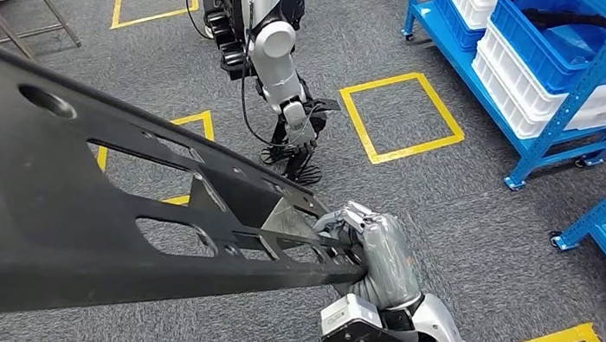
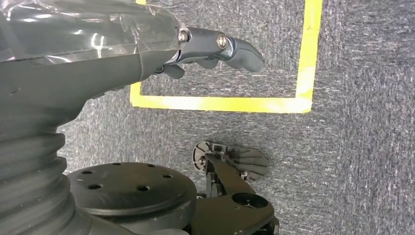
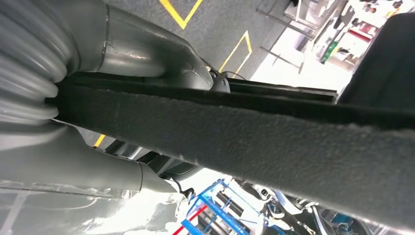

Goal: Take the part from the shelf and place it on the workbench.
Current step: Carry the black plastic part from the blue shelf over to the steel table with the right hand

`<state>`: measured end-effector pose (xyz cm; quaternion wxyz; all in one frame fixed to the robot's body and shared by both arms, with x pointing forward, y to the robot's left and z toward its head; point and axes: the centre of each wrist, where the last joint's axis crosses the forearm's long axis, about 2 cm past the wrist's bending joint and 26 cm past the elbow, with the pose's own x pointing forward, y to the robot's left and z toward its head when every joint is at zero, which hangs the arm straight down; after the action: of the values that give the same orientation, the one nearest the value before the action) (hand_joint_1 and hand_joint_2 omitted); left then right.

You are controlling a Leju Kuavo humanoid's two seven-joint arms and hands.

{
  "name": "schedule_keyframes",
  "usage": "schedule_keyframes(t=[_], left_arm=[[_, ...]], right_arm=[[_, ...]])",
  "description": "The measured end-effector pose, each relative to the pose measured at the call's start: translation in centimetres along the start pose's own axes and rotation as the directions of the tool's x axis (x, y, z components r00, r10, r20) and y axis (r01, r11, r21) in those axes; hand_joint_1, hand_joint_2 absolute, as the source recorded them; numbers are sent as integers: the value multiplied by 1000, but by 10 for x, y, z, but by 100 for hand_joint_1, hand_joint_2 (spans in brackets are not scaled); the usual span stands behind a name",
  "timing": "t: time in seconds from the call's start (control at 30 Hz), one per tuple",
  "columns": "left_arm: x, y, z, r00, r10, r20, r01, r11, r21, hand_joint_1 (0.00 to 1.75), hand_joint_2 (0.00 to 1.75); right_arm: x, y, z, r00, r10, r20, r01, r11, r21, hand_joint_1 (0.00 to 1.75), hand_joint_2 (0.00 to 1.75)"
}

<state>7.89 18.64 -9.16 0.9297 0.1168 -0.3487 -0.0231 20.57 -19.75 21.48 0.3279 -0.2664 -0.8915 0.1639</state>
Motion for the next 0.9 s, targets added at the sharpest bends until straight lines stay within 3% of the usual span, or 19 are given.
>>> schedule_keyframes(t=[0.9], left_arm=[[0, 0, 0, 1000, 5, -12, -5, 1000, 4, 0, 175]], right_arm=[[0, 1, 1, 1000, -2, -3, 2, 1000, 4, 175, 175]])
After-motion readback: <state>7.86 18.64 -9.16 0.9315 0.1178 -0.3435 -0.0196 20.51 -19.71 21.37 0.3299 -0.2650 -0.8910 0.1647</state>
